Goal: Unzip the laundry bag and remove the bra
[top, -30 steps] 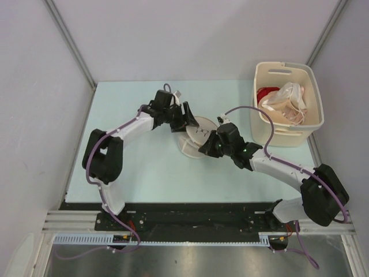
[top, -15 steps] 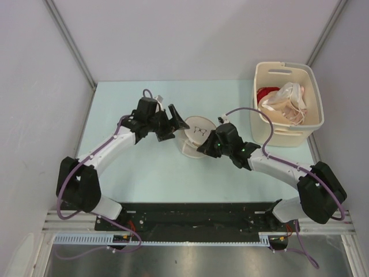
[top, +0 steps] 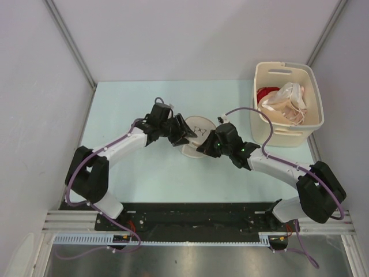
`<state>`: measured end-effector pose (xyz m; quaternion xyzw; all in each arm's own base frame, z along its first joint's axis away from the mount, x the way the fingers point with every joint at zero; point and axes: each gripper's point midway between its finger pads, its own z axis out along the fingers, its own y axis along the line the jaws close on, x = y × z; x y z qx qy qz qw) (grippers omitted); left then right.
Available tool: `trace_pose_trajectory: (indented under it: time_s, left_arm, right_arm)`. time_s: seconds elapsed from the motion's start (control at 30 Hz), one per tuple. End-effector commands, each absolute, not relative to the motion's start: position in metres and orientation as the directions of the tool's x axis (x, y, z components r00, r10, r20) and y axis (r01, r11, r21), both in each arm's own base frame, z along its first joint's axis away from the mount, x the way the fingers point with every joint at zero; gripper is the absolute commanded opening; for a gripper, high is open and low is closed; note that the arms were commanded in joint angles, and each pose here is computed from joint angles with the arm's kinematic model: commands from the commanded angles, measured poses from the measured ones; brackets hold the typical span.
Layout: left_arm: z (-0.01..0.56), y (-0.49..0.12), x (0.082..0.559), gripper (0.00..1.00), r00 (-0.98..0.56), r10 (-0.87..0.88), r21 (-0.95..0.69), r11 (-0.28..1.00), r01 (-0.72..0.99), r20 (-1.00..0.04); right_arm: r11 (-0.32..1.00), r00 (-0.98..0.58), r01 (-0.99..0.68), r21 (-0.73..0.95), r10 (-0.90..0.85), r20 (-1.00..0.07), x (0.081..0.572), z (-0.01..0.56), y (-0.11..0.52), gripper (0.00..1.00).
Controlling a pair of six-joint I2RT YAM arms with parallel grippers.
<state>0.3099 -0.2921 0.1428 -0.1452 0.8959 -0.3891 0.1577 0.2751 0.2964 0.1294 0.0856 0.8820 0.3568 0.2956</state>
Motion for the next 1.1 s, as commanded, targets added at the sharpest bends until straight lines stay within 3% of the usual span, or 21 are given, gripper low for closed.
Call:
trace_pose_trajectory:
  time_s: [0.0,0.03,0.07,0.1,0.13,0.43,0.57,0.8,0.83,0.9,0.93,1.0,1.07]
  left_arm:
    - [0.160,-0.308,0.323,0.44,-0.902,-0.387,-0.779,0.619,-0.100,-0.192]
    - [0.162,-0.309,0.325,0.35,-0.902,-0.379,-0.776,0.625,-0.086,-0.206]
    - [0.159,-0.308,0.326,0.14,-0.902,-0.377,-0.769,0.633,-0.085,-0.210]
    - [0.159,-0.308,0.326,0.03,-0.905,-0.363,-0.763,0.643,-0.069,-0.224]
    - [0.159,-0.307,0.327,0.00,-0.906,-0.356,-0.757,0.650,-0.064,-0.228]
    - [0.184,-0.280,0.343,0.00,-0.900,-0.105,-0.656,0.721,0.223,-0.422]
    - [0.193,-0.275,0.341,0.00,-0.901,-0.046,-0.673,0.681,0.287,-0.431]
    - [0.195,-0.280,0.360,0.01,-0.893,-0.034,-0.660,0.686,0.306,-0.449]
    - [0.185,-0.280,0.365,0.22,-0.904,-0.034,-0.656,0.699,0.284,-0.426]
    - [0.191,-0.280,0.369,0.50,-0.913,-0.049,-0.652,0.715,0.251,-0.405]
    - [0.192,-0.277,0.372,0.75,-0.908,-0.068,-0.636,0.735,0.234,-0.413]
    - [0.205,-0.270,0.367,0.95,-0.894,-0.102,-0.629,0.745,0.221,-0.436]
    - [0.213,-0.256,0.354,1.00,-0.880,-0.149,-0.612,0.769,0.183,-0.451]
  right_arm:
    - [0.704,-0.797,-0.091,0.704,0.373,-0.475,0.279,0.140,0.303,0.00]
    - [0.708,-0.798,-0.091,0.700,0.369,-0.477,0.279,0.139,0.302,0.00]
    - [0.713,-0.794,-0.092,0.695,0.369,-0.483,0.279,0.140,0.300,0.00]
    - [0.718,-0.792,-0.095,0.690,0.365,-0.489,0.279,0.140,0.298,0.00]
    - [0.731,-0.796,-0.085,0.677,0.358,-0.487,0.278,0.137,0.293,0.00]
    - [0.799,-0.799,-0.078,0.596,0.308,-0.517,0.289,0.132,0.236,0.00]
    - [0.809,-0.788,-0.053,0.586,0.327,-0.523,0.307,0.127,0.210,0.00]
    - [0.750,-0.768,-0.123,0.649,0.342,-0.541,0.297,0.160,0.231,0.00]
    - [0.740,-0.768,-0.120,0.662,0.353,-0.534,0.294,0.163,0.236,0.00]
    - [0.734,-0.766,-0.132,0.666,0.351,-0.539,0.285,0.168,0.250,0.00]
    - [0.729,-0.757,-0.107,0.676,0.381,-0.531,0.286,0.170,0.252,0.00]
    - [0.729,-0.762,-0.094,0.678,0.386,-0.520,0.280,0.167,0.262,0.00]
    - [0.740,-0.753,-0.048,0.671,0.414,-0.511,0.282,0.161,0.260,0.00]
